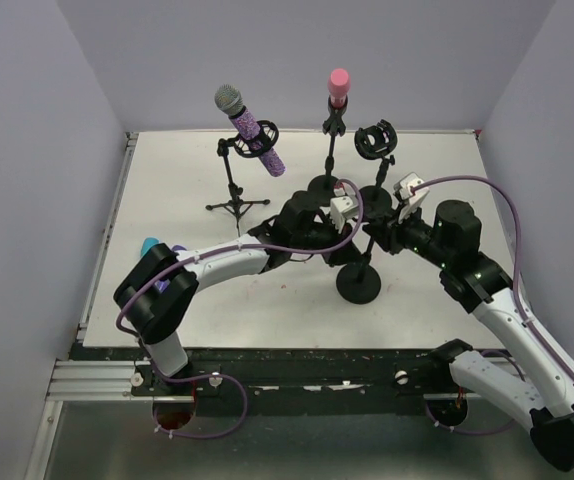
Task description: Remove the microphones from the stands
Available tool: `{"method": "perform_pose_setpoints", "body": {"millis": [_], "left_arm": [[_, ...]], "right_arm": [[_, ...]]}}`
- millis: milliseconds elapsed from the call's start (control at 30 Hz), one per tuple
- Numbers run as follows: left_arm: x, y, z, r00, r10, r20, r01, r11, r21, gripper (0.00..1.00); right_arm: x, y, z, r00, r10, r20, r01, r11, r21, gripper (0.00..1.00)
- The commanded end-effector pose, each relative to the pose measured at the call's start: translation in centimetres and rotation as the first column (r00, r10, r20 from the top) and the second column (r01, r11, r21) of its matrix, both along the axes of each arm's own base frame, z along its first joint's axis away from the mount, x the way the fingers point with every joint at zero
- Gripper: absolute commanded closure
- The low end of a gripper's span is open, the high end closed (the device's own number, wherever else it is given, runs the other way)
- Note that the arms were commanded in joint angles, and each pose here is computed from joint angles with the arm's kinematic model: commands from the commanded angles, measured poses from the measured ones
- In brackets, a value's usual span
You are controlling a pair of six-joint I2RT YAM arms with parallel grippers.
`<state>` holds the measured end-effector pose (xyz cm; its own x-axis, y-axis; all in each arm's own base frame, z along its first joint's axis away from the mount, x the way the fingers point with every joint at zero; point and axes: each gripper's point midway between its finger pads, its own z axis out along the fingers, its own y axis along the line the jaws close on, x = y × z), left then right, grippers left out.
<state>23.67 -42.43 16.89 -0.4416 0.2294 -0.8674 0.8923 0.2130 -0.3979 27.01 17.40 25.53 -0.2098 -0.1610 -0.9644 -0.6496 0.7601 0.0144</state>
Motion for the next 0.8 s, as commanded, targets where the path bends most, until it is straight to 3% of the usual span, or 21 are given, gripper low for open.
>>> {"method": "perform_pose_setpoints", "body": {"millis": [0,33,233,400,633,767], "left_arm": [[-1.4,0.4,-1.1,0.996,-0.047,-0.076,0.047,0.999,-0.005,0.95],[-1.6,0.4,-1.0,0.995,-0.053,-0.088,0.052,0.999,-0.014,1.0],[-3.4,1.1,3.1,0.921,-0.292,-0.258,0.242,0.948,-0.208,1.0],[-4.0,2.1,3.1,0.78,-0.413,-0.47,0.323,0.909,-0.263,1.0],[-4.9,2.3,3.4,0.667,-0.453,-0.591,0.382,0.89,-0.25,1.0],[-6.0,2.3,3.6,0.496,-0.475,-0.727,0.457,0.855,-0.246,0.96]], "right_arm": [[0.1,-0.7,-0.5,0.997,-0.051,-0.054,0.051,0.999,-0.004,0.99],[0.2,-0.7,-0.4,0.997,-0.049,-0.052,0.049,0.999,-0.004,0.99],[0.1,-0.9,0.3,0.997,-0.064,-0.054,0.064,0.998,-0.003,0.99],[-0.2,-1.0,0.8,0.997,-0.061,-0.051,0.061,0.998,0.001,0.99],[-0.5,-1.0,1.1,0.999,-0.041,-0.028,0.041,0.999,-0.003,0.99],[-0.7,-0.8,1.5,1.0,-0.018,-0.002,0.018,1.0,-0.005,0.99]]}}
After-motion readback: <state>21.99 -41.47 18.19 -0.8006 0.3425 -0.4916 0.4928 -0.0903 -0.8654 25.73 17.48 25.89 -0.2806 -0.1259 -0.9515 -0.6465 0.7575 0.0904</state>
